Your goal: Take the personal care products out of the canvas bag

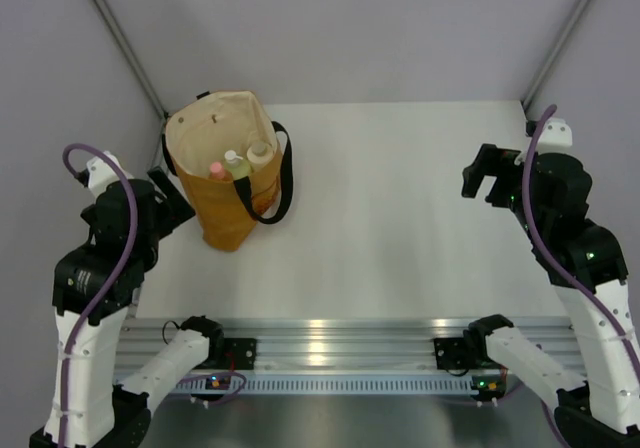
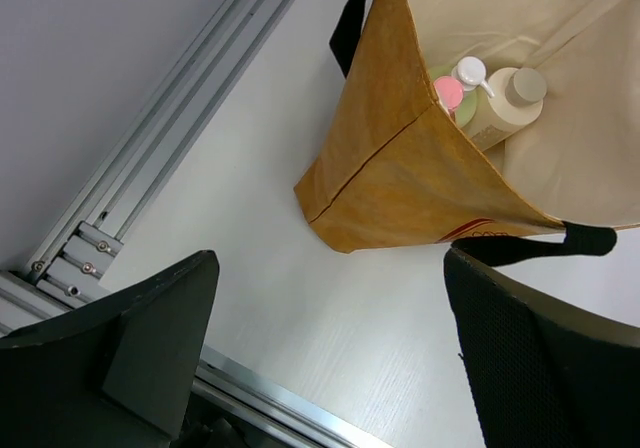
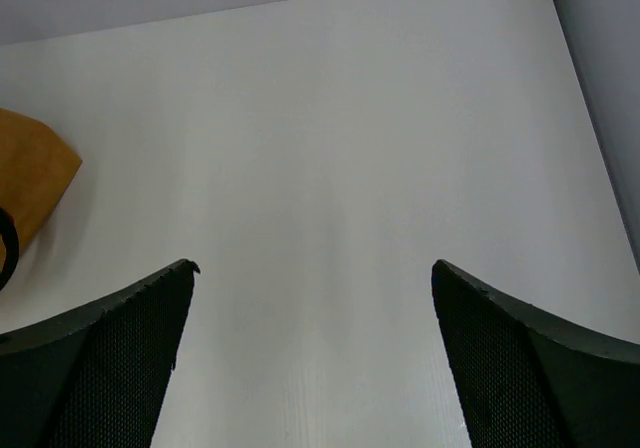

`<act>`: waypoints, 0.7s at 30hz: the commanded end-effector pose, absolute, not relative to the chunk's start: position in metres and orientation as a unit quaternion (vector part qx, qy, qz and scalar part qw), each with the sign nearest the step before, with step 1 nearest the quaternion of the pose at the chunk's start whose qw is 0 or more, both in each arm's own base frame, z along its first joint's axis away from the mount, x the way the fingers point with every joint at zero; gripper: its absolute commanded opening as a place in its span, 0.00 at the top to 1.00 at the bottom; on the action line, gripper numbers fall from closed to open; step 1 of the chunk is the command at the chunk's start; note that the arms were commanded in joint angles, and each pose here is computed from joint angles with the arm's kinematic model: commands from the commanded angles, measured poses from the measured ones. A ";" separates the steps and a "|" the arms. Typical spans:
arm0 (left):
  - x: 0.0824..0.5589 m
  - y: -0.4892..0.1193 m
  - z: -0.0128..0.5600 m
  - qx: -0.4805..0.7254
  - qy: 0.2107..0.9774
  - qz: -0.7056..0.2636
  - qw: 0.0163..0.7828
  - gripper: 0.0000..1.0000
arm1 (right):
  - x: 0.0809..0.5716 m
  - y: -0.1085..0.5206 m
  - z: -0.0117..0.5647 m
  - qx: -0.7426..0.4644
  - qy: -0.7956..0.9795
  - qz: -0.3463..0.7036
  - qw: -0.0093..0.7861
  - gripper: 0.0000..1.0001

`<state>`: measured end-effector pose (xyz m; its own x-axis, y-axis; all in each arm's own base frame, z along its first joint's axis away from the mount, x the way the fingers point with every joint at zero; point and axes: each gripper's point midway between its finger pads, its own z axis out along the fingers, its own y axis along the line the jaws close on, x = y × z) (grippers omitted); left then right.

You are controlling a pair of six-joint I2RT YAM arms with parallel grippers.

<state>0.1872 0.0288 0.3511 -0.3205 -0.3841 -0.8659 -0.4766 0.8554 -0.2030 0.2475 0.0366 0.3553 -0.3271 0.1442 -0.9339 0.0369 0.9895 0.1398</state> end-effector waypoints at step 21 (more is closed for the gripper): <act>0.260 -0.016 0.363 -0.417 0.780 -0.059 0.462 0.09 | 0.252 0.076 0.338 0.001 0.837 0.124 0.533 0.01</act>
